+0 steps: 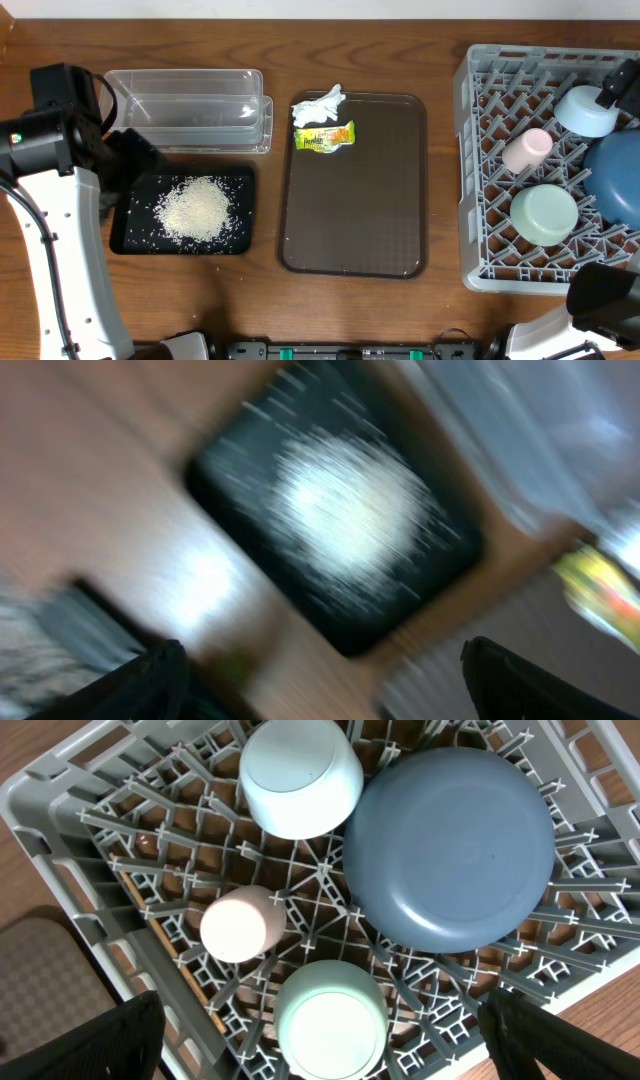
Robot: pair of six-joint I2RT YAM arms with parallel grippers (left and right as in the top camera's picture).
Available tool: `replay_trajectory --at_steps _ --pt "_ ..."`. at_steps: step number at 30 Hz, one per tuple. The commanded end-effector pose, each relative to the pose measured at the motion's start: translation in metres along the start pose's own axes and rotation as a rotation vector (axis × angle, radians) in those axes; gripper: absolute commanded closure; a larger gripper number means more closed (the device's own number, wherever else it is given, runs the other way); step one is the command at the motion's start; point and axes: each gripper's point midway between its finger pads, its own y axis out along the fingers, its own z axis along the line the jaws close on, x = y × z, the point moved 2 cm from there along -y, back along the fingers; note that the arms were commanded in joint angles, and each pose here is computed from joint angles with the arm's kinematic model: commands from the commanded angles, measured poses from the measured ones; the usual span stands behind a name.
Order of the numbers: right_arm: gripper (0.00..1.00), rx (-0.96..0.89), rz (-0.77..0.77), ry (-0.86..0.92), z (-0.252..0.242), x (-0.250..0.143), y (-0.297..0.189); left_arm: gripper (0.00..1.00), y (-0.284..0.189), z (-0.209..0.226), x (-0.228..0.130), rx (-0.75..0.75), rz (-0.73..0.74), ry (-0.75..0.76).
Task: Sort waste into correct bins and load items into the dishwasher rack
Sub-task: 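Reach the left gripper to the yellow snack wrapper on the brown tray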
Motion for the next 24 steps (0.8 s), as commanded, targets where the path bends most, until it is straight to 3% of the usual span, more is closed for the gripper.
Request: replay_trajectory --at_steps 1,5,8,12,16,19,24 --pt "0.01 -0.015 0.003 0.02 -0.003 0.001 0.002 0.1 -0.015 -0.048 -0.037 -0.336 0.239 -0.008" --pt "0.01 -0.014 0.003 0.02 -0.003 0.001 0.002 0.1 -0.041 -0.093 -0.064 -0.628 0.356 0.169" --pt "0.01 -0.014 0.003 0.02 -0.003 0.001 0.002 0.1 -0.046 -0.12 -0.079 -0.681 0.329 0.31" --pt "0.01 -0.014 0.003 0.02 -0.003 0.001 0.002 0.16 -0.038 -0.149 -0.094 -0.592 0.152 0.511" --pt "0.01 -0.014 0.003 0.02 -0.003 0.001 0.002 0.15 -0.031 -0.175 -0.095 -0.408 -0.165 0.67" --pt "0.01 -0.014 0.003 0.02 -0.003 0.001 0.002 0.15 -0.035 -0.202 -0.097 -0.365 -0.347 0.724" --pt "0.01 -0.014 0.003 0.02 -0.003 0.001 0.002 0.15 -0.02 -0.246 -0.128 -0.371 -0.42 0.979"
